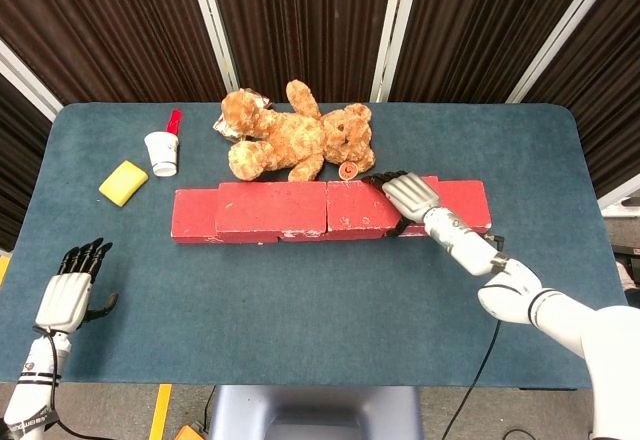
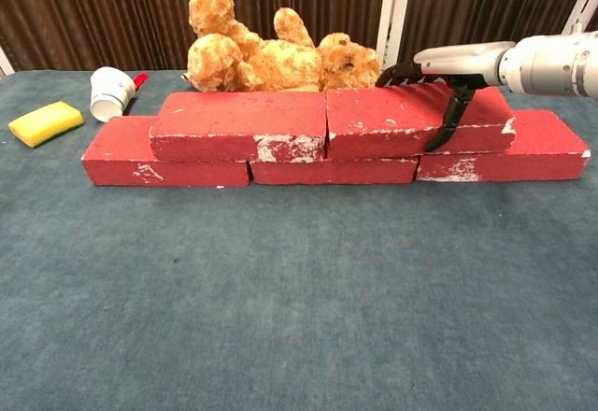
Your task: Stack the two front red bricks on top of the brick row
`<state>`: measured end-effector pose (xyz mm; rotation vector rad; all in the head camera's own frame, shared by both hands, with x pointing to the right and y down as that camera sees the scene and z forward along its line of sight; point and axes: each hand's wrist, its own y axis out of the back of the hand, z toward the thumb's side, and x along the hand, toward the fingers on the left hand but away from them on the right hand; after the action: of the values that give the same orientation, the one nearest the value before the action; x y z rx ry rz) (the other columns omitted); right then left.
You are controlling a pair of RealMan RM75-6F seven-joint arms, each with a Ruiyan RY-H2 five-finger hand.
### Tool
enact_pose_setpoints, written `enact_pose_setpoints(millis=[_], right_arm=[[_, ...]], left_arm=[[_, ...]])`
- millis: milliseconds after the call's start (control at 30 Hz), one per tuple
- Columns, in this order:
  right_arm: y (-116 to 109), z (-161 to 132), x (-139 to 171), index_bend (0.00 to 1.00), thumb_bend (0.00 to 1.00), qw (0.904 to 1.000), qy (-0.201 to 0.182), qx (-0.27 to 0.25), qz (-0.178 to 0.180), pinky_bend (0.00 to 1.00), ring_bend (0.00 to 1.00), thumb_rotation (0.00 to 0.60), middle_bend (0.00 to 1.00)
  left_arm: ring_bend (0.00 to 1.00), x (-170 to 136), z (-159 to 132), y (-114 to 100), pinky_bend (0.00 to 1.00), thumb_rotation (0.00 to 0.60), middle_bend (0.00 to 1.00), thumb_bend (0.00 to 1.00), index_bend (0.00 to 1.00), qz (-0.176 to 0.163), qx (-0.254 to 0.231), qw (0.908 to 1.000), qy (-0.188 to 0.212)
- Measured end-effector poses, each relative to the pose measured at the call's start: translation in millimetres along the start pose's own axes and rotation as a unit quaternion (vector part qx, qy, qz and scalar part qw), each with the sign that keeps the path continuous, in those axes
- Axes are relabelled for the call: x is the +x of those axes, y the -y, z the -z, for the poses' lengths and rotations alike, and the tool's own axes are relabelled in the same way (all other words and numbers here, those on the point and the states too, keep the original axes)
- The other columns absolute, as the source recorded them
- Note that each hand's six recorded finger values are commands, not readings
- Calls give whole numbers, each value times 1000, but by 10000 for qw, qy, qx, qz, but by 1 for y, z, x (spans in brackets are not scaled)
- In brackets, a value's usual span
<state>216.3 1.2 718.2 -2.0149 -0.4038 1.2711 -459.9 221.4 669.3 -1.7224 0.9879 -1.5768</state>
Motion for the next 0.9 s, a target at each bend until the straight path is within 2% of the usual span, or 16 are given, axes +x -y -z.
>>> enact_pose_setpoints(millis=[200,400,767,900], right_arm=[[0,-5,-6,122,149,10000,4,-15,43,389,336,600,341],[0,-6,-9,9,149,10000,32,-21,42,360,277,600,285],[-1,-6,-10,0,117,10000,77,-35,-34,298,184,600,203],[1,-5,-9,0,112,9997,146,-103,-162,209,137,600,162]], left_arm=[[0,1,-2,2,0,600,0,332,0,61,-4,10000,21],[0,2,-1,2,0,600,0,332,0,69,-21,10000,14],[0,2,-1,3,0,600,0,329,0,102,-54,9999,34],[0,2,-2,4,0,600,0,328,0,180,-48,9998,79]])
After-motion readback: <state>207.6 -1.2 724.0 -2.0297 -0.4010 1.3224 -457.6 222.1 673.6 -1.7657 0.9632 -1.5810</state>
